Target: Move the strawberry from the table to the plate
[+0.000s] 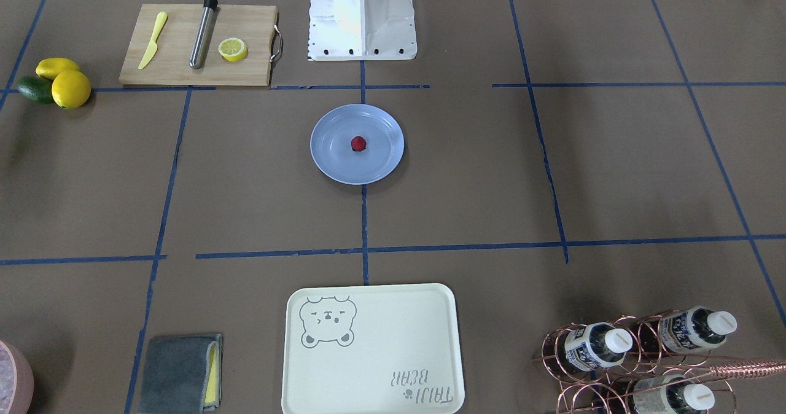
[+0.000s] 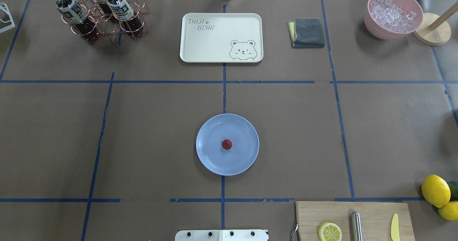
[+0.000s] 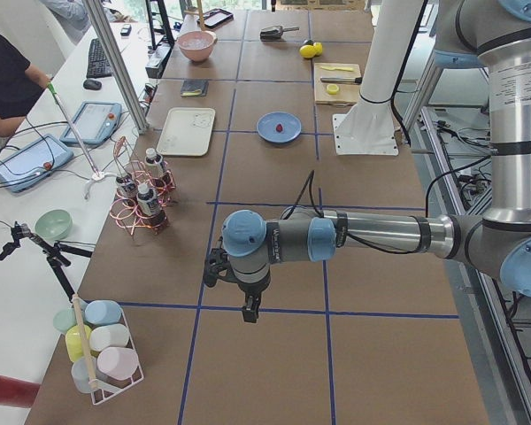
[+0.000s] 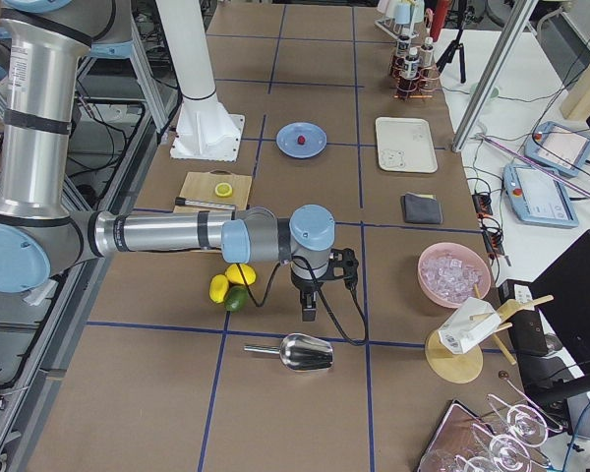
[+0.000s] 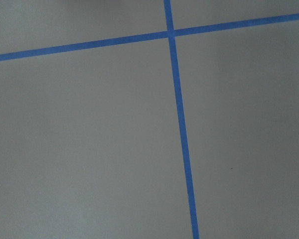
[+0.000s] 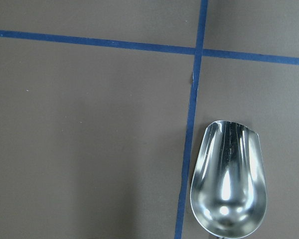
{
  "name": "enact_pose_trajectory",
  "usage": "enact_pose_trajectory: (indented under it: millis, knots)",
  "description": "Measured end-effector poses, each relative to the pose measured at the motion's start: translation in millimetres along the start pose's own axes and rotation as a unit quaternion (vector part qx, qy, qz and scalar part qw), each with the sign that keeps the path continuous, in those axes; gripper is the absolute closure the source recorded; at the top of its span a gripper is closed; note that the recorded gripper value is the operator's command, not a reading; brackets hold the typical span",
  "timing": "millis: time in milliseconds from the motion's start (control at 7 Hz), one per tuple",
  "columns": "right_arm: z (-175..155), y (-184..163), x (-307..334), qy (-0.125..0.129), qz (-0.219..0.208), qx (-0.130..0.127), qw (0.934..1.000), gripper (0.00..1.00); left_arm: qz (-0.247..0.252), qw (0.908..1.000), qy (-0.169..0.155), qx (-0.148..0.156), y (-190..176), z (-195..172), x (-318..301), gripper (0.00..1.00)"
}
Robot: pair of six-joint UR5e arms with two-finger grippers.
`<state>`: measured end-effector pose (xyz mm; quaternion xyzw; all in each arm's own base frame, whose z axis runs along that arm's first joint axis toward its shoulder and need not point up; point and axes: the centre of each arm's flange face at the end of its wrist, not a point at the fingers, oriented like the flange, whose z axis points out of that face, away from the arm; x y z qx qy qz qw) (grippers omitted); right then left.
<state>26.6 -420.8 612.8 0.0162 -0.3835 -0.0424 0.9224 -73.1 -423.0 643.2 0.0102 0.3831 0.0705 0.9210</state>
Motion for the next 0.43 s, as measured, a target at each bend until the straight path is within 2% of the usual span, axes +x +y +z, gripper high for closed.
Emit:
enact_pose_trajectory:
  millis: [429]
  knots:
    - [1.5, 0.0, -1.2, 0.000, -0.001, -0.002, 1.0000, 0.00, -0.003, 1.0000, -0.002, -0.002, -3.5, 1.4, -2.4, 0.00]
